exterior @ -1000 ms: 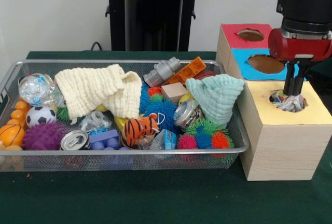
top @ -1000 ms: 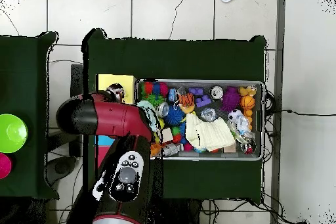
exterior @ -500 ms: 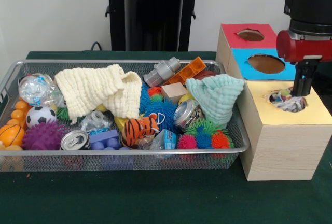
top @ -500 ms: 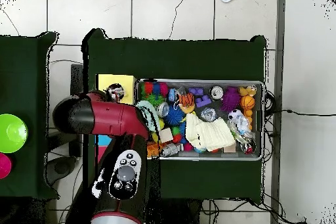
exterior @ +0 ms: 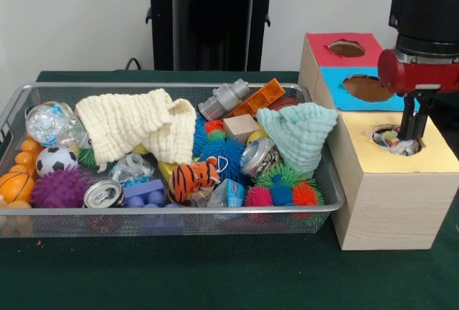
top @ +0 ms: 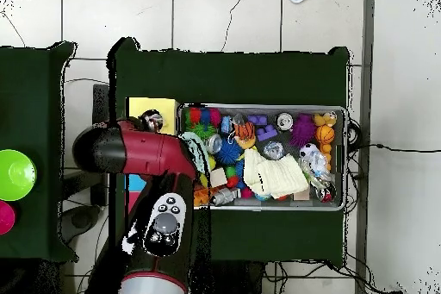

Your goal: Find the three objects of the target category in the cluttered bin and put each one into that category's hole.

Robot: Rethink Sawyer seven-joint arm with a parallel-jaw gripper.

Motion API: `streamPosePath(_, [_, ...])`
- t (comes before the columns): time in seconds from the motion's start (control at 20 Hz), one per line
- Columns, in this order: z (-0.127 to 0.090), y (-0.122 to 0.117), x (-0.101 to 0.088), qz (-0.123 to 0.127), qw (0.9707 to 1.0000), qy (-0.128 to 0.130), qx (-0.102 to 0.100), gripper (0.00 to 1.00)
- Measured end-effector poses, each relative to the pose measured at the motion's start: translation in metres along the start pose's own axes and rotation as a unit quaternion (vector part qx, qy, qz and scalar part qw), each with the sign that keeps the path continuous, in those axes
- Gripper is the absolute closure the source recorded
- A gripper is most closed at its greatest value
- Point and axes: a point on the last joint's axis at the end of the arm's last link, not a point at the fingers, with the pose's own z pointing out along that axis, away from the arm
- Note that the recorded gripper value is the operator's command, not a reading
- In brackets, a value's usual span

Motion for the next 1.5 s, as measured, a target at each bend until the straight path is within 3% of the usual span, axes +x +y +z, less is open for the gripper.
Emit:
streamPosePath(0.35, [0.005, -0.003, 0.000, -0.006, 1.0000, 0.000, 0.005, 1.00])
streamPosePath(0.85, [0.042, -0.012, 0.016, -0.008, 0.9997, 0.021, 0.014, 1.00])
streamPosePath(1.5, [0.060, -0.024, 0.011, -0.016, 0.9995, -0.006, 0.028, 1.00])
